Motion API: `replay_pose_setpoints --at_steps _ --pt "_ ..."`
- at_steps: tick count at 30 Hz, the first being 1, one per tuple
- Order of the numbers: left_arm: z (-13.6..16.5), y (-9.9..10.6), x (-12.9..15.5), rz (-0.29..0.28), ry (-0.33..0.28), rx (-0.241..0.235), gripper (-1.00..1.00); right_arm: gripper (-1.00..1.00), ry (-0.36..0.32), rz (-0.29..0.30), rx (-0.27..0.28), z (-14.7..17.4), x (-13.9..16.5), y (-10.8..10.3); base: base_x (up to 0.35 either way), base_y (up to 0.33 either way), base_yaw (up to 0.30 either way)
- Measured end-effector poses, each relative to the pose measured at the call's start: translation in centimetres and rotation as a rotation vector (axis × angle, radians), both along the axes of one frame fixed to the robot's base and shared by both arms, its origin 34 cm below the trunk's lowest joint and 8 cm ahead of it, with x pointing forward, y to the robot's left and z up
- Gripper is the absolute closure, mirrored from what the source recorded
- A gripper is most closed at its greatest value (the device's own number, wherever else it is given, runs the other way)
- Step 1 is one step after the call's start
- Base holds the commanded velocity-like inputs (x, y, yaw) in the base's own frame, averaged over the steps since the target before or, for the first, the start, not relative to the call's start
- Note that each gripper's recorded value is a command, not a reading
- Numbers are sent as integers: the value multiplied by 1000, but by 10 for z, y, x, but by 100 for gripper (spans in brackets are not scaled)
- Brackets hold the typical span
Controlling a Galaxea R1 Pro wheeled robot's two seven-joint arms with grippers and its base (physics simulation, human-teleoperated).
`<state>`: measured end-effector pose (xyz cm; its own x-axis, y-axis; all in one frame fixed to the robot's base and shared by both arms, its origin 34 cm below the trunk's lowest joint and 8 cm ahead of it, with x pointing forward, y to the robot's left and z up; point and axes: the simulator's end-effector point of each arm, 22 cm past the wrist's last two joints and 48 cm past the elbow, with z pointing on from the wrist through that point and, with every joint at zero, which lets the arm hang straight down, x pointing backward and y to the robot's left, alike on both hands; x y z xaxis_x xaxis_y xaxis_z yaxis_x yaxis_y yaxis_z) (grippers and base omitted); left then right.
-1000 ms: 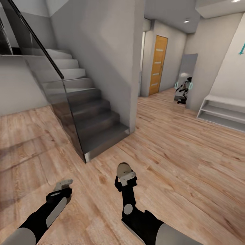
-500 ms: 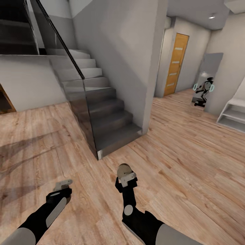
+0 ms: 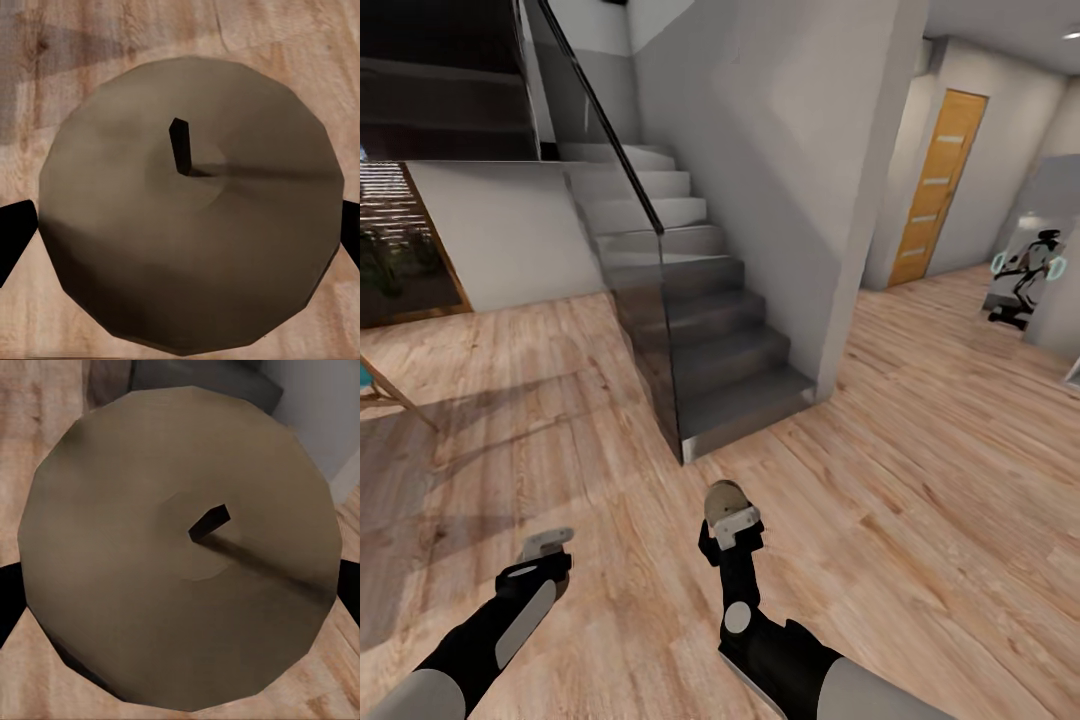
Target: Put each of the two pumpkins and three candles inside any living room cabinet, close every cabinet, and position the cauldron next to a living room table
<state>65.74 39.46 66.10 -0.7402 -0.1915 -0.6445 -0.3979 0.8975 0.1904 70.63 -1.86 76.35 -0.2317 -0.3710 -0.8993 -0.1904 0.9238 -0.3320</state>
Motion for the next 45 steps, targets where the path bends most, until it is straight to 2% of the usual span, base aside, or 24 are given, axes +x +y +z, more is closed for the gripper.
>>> replay_pose_setpoints --at_steps 45 --pt "49 1 -10 0 32 2 100 100 33 0 0 47 -7 0 0 0 275"
